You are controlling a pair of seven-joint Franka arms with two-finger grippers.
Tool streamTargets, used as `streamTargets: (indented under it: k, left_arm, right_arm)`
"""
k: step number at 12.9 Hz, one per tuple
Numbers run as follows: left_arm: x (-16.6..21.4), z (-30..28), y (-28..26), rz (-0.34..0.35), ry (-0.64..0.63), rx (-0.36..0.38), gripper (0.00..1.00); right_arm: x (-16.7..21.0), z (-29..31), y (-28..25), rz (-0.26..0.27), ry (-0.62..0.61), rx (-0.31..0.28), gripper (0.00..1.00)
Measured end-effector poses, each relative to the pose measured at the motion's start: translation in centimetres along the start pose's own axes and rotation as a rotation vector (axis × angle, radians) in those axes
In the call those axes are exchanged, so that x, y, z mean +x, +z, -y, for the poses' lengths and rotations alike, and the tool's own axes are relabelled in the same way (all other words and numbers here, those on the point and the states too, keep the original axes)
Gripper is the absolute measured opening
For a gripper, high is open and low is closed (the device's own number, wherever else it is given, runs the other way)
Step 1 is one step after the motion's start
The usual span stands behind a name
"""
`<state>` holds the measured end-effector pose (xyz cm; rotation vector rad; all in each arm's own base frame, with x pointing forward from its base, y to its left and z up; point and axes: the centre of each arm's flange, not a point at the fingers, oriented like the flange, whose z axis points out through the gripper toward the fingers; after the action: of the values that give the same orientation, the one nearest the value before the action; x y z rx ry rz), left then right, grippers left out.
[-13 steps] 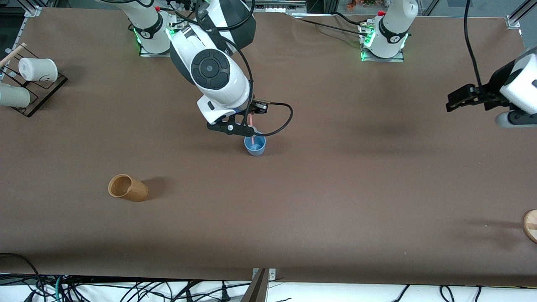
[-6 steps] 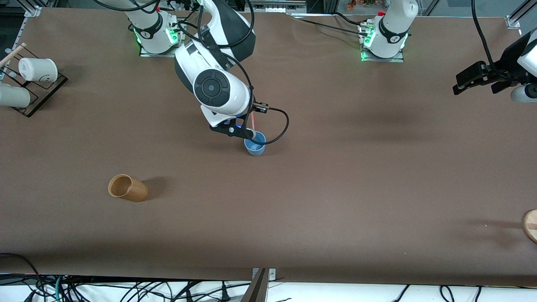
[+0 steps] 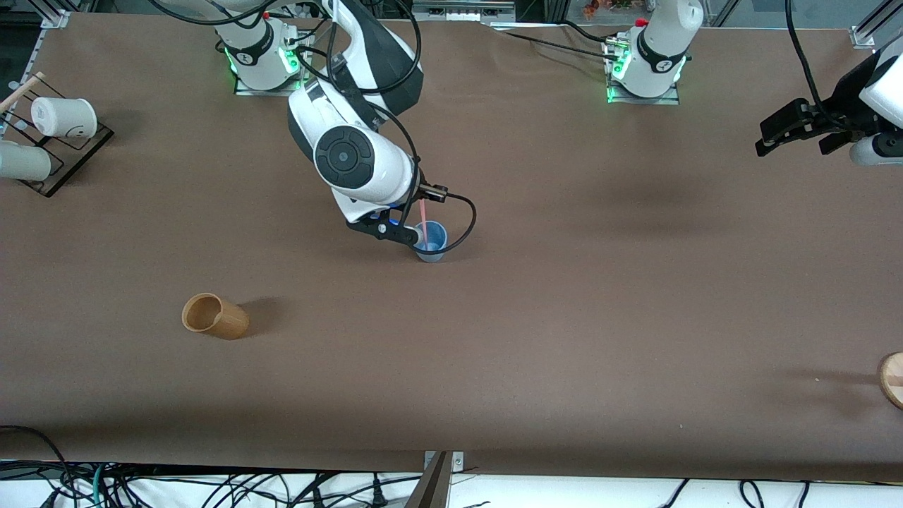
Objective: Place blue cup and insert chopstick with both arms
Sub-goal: 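Release the chopstick and draw the right gripper back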
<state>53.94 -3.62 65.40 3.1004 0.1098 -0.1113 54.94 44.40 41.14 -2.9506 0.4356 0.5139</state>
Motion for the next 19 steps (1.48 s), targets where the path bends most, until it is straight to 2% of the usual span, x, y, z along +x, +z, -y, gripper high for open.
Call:
streamTargets:
  k: [4,6,9,10,12,14,16,19]
  left_arm:
    - [0.0,0.0,0.1,0.002,0.000,0.000,1.00]
    - [0.0,0.0,0.2,0.004,0.000,0.000,1.00]
    - [0.0,0.1,0.2,0.005,-0.002,0.000,1.00]
    - [0.0,0.1,0.2,0.005,-0.002,0.000,1.00]
    - [0.0,0.1,0.3,0.005,-0.003,0.000,1.00]
    - [0.1,0.2,0.3,0.005,-0.003,0.000,1.00]
    - [0.1,0.2,0.3,0.005,-0.004,0.000,1.00]
    - [0.1,0.2,0.4,0.007,-0.004,0.001,1.00]
  right_arm:
    - [1.4,-0.4,-0.5,-0.029,0.024,0.020,0.82]
    - [4.3,-2.8,-4.3,-0.111,0.066,0.051,1.00]
    - [9.4,-9.6,-12.3,-0.277,-0.013,0.051,1.00]
    - [10.5,-12.2,-14.9,-0.319,-0.056,0.042,1.00]
    - [11.3,-17.0,-19.1,-0.371,-0.131,0.024,1.00]
    - [11.2,-22.1,-22.3,-0.390,-0.169,0.005,1.00]
    - [10.3,-28.1,-25.0,-0.386,-0.203,-0.036,1.00]
    - [6.0,-33.0,-27.6,-0.368,-0.235,-0.112,1.00]
